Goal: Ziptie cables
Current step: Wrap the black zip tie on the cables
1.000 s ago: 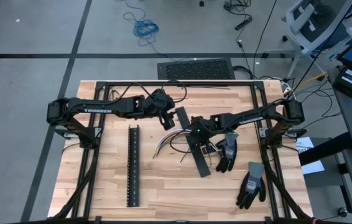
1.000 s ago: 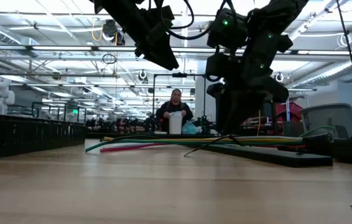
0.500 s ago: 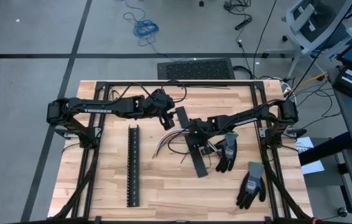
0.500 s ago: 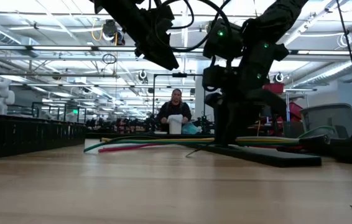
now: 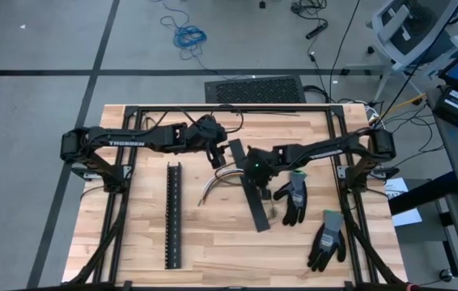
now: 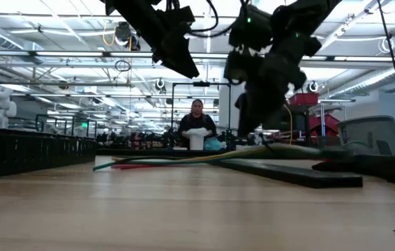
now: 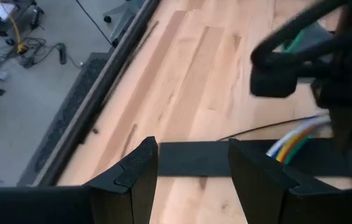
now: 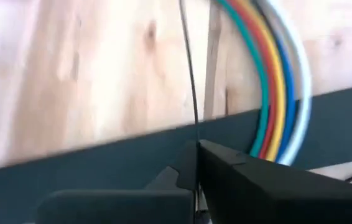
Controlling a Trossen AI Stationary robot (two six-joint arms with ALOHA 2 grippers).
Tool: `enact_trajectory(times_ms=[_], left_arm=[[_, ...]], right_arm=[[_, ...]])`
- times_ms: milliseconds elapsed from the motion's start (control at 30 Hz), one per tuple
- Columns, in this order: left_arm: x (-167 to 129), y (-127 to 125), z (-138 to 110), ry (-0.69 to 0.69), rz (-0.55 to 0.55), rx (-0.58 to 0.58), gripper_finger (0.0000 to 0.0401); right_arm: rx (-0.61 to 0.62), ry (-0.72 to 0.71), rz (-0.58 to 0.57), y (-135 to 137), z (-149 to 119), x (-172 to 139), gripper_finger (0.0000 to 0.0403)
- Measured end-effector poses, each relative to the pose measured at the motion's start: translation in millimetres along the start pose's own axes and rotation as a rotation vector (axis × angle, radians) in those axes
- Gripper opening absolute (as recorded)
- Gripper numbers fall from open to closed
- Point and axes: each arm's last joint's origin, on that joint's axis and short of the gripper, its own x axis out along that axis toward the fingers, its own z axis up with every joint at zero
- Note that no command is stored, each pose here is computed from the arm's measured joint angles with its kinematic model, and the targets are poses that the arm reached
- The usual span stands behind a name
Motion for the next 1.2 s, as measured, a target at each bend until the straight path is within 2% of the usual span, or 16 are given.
enact_trajectory(times_ms=[200,300,400,500,767,900,1033,1200], left_arm=[[-19.1,26.6,6.1,-0.056,0.053,-0.015,0.0189],[-27.2,38.5,6.6,-0.087,0.016,-0.049,0.0189],[-26.8,41.2,-5.0,-0.154,-0.036,-0.126,0.0189],[-18.3,35.1,-33.0,-0.243,-0.097,-0.26,0.0189],[-1.6,17.2,-137.7,-0.446,-0.179,-0.761,0.0189],[-4.3,14.9,-166.7,-0.532,-0.181,-0.918,0.0189],[3.9,12.4,-171.1,-0.555,-0.235,-0.995,0.0189],[26.7,8.0,-151.5,-0.639,-0.359,-0.981,0.0189]], right_arm=[[0.146,-0.108,0.037,-16.9,7.4,-28.0,0.0],[0.202,-0.118,0.024,-28.8,6.0,-33.0,0.0],[0.244,-0.147,0.043,-38.0,6.7,-35.9,0.0],[0.261,-0.179,0.049,-42.5,8.8,-37.8,0.0],[0.257,-0.27,0.092,-46.4,16.8,-41.0,0.0],[0.264,-0.333,0.131,-50.3,21.8,-44.2,0.0],[0.272,-0.407,0.134,-54.1,28.1,-48.3,0.0],[0.296,-0.431,0.133,-57.4,29.6,-50.2,0.0]])
